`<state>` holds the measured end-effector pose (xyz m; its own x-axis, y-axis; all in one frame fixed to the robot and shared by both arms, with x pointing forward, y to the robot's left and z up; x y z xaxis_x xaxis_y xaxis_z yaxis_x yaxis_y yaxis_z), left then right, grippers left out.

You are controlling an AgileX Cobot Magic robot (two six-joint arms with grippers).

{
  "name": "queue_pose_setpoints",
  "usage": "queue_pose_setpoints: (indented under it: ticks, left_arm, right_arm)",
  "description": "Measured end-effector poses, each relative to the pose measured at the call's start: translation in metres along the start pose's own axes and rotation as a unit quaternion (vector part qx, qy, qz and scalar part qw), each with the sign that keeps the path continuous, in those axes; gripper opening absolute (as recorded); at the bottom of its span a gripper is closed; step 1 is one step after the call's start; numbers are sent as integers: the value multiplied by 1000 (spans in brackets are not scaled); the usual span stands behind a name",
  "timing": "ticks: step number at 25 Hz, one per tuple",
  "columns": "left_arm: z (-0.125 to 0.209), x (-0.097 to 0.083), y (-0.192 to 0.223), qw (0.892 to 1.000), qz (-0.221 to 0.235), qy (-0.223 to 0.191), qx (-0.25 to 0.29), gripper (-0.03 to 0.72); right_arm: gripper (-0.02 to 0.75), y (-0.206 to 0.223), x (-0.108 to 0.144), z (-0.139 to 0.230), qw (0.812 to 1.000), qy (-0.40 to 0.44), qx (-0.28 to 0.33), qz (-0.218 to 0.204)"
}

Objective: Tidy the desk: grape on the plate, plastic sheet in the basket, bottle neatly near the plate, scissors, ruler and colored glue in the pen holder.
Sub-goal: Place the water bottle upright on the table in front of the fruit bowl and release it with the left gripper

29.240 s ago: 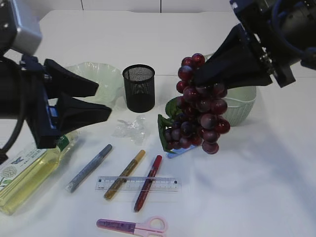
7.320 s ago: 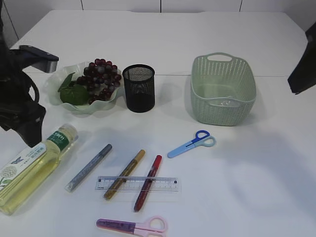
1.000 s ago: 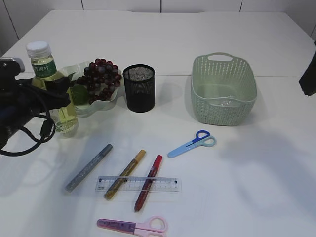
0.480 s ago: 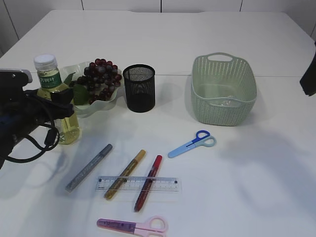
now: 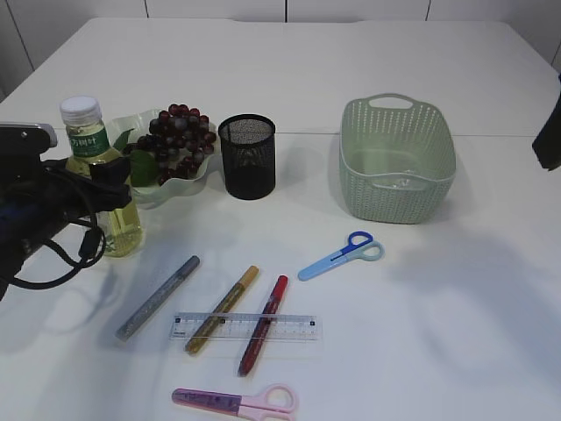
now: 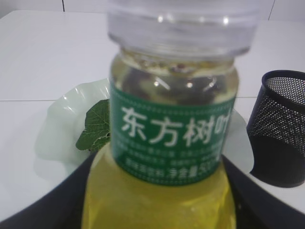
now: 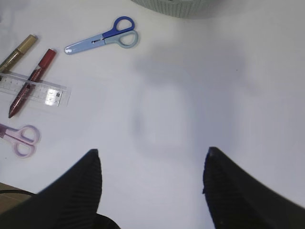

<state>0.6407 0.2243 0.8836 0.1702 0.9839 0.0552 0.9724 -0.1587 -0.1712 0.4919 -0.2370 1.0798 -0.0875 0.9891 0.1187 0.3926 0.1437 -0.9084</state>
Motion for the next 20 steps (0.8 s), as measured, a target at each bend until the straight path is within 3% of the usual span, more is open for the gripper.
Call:
queue_pose_setpoints:
  ticks: [10,20]
  left_arm:
    - [0,1,0,1000,-2,-1,0,526]
    - [-9,1,1,1000,-4,-1,-25,532]
  right_arm:
    - [521,0,0,0,1000,0,0,0]
    - [521,0,0,0,1000,0,0,0]
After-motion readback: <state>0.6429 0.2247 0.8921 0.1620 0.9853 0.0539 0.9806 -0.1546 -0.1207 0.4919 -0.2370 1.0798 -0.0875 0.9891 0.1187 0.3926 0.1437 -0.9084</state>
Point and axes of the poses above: a point on each arm's last joint axis where the gripper is mounted, y pointing out along that axis toward the gripper, x along the wrist's bending axis when the last joint is at zero, z = x × y, the point moved 7 cm from there along y, pointing out along that axis toward the gripper, and after that the axes turned 9 degrees about y, right-handed, at the moved point
